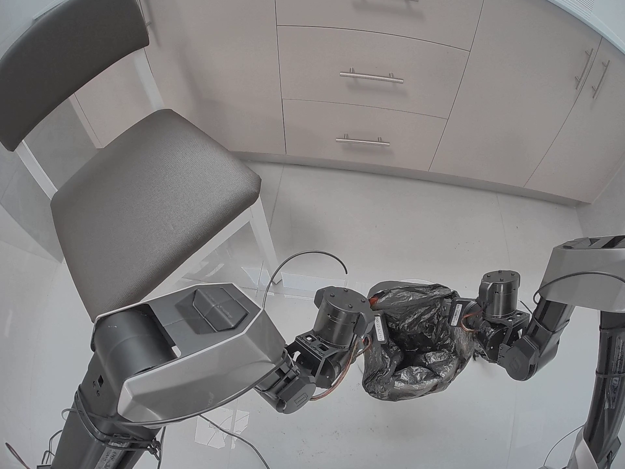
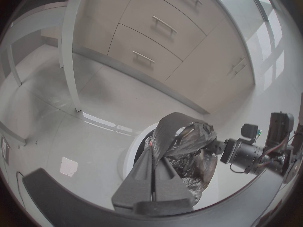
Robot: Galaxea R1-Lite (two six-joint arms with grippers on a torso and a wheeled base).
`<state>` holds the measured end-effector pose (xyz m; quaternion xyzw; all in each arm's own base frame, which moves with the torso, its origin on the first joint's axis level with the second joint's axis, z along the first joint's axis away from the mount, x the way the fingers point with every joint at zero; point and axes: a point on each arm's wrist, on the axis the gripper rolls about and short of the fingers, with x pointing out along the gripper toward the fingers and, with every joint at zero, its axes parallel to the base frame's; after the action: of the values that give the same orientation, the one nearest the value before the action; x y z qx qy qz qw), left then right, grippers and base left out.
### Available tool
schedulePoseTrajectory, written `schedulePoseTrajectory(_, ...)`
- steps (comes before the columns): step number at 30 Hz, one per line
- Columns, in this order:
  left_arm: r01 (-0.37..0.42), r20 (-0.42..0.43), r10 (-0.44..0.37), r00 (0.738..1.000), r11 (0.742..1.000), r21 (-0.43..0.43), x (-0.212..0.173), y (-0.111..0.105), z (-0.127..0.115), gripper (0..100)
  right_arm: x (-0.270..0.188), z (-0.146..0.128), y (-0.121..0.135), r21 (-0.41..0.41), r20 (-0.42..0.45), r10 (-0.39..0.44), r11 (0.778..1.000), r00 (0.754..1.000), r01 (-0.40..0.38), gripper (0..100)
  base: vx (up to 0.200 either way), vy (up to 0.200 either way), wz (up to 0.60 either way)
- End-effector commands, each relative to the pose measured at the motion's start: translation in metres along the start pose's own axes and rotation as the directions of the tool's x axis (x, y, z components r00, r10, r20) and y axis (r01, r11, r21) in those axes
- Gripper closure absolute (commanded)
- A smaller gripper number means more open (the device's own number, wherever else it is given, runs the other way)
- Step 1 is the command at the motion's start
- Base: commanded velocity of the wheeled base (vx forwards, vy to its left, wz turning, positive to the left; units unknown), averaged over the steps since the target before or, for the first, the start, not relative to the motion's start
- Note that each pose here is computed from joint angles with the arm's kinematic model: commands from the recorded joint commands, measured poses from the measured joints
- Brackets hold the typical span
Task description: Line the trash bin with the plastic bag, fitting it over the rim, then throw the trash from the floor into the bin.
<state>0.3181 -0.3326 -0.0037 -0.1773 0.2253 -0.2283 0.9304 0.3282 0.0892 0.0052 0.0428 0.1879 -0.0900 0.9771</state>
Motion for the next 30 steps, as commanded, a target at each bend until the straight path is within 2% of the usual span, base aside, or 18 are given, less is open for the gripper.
schedulePoseTrajectory(1,-0.016,-0.007,0.016,1.0,0.999,0.04,0.007,0.001,0.003,100,0.009,-0.013,-0.009,0.016,-0.018,0.005,1.0,1.0,-0.005,0,0.0,0.0,0.0)
schedulePoseTrajectory(4,-0.027,-0.003,0.027,1.0,0.998,0.059,0.014,0.003,0.007,100,0.011,-0.015,-0.01,0.041,-0.008,0.036,0.999,0.999,-0.036,0,0.0,0.0,0.0)
schedulePoseTrajectory(5,-0.036,-0.001,0.037,0.999,0.997,0.073,0.02,0.006,0.009,100,0.011,-0.013,-0.01,0.055,0.009,0.071,0.996,0.997,-0.072,0,0.0,0.0,0.0)
schedulePoseTrajectory(9,-0.05,0.001,0.05,0.999,0.996,0.08,0.029,0.009,0.014,100,0.012,-0.006,-0.009,0.117,0.065,0.1,0.987,0.993,-0.107,0,0.0,0.0,0.0)
schedulePoseTrajectory(10,-0.06,-0.001,0.06,0.998,0.995,0.081,0.032,0.01,0.016,100,0.013,-0.005,-0.008,0.16,0.077,0.123,0.978,0.989,-0.134,0,0.0,0.0,0.0)
schedulePoseTrajectory(11,-0.06,-0.002,0.061,0.998,0.995,0.081,0.032,0.01,0.016,100,0.013,-0.005,-0.008,0.163,0.077,0.126,0.977,0.989,-0.137,0,0.0,0.0,0.0)
schedulePoseTrajectory(13,-0.072,-0.003,0.073,0.997,0.994,0.08,0.035,0.012,0.022,100,0.015,-0.005,-0.008,0.203,0.071,0.181,0.96,0.981,-0.192,0,0.0,0.0,0.0)
schedulePoseTrajectory(18,-0.084,0.004,0.084,0.996,0.992,0.097,0.037,0.018,0.027,100,0.018,-0.001,-0.014,0.251,0.082,0.177,0.949,0.981,-0.193,0,0.0,0.0,0.0)
schedulePoseTrajectory(30,-0.079,-0.001,0.079,0.997,0.992,0.102,0.038,0.017,0.025,100,0.024,0.007,-0.022,0.28,0.112,0.154,0.943,0.982,-0.18,0,0.0,0.0,0.0)
